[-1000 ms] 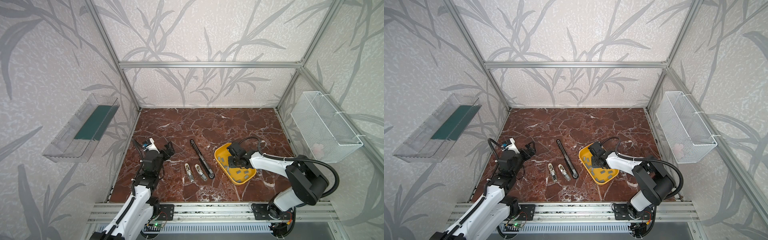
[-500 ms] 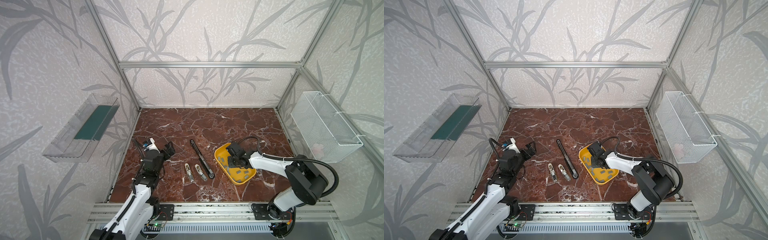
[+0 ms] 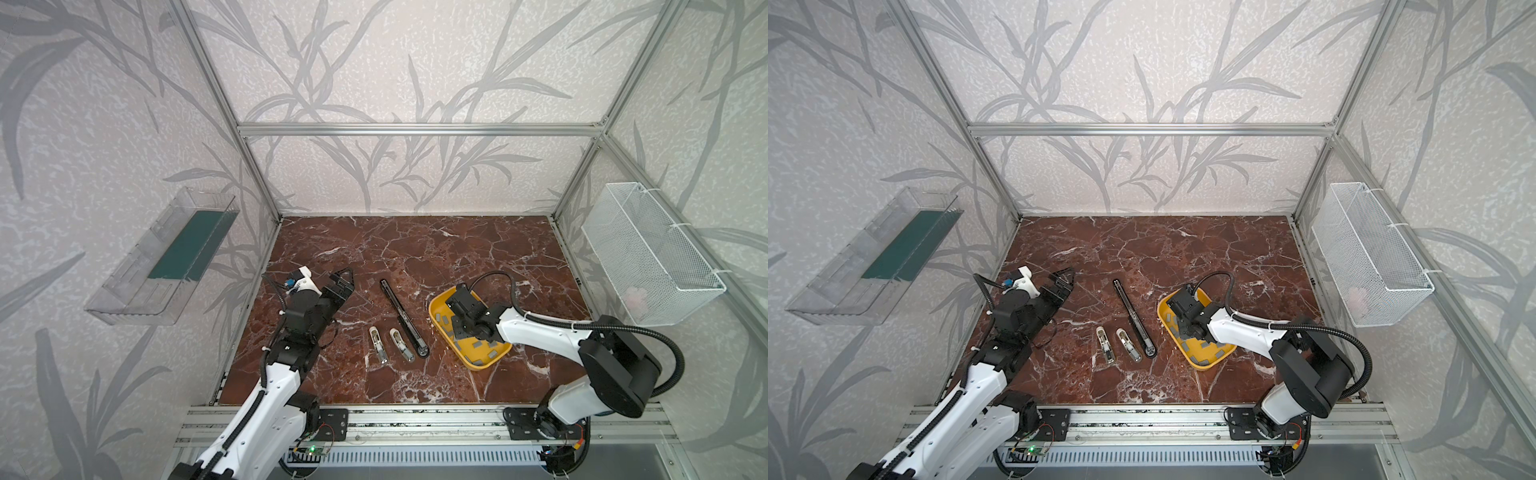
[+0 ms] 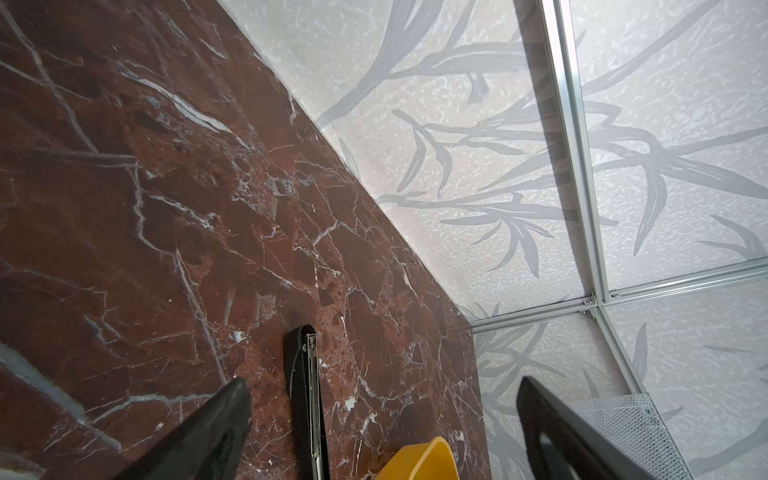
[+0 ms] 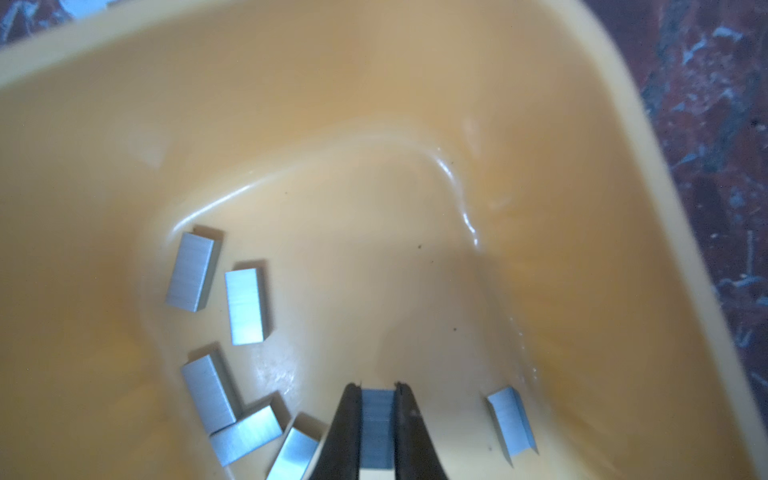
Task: Load the staples into the stapler
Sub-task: 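Lift the strip from the tray with the right gripper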
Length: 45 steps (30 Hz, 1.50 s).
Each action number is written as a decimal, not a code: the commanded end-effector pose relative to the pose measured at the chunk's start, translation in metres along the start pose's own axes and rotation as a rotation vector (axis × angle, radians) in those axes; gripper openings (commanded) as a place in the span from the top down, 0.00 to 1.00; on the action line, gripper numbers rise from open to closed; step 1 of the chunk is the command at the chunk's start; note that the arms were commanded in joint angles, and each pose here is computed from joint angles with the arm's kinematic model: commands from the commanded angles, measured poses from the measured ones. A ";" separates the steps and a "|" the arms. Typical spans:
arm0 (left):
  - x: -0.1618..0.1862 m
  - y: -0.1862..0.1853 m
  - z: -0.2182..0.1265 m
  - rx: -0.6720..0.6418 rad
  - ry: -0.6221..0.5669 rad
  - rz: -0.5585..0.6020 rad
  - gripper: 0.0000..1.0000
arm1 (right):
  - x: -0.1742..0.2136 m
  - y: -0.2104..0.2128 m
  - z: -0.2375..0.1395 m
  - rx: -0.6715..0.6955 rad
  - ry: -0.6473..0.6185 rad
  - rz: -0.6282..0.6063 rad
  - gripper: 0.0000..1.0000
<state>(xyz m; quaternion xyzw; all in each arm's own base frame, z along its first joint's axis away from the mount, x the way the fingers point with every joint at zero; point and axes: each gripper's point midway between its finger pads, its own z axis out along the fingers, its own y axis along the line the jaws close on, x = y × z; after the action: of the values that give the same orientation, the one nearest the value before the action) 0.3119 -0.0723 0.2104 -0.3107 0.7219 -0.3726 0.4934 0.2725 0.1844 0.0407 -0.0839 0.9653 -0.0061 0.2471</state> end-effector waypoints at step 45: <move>-0.017 -0.016 -0.030 0.156 -0.150 0.093 0.01 | -0.035 0.037 -0.063 -0.224 -0.287 -0.065 0.88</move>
<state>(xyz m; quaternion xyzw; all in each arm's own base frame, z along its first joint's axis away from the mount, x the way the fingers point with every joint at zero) 0.2935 -0.0619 0.2312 -0.2777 0.6768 -0.3806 0.5657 0.2697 0.2148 0.0992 -0.1273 0.9230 0.0883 0.3523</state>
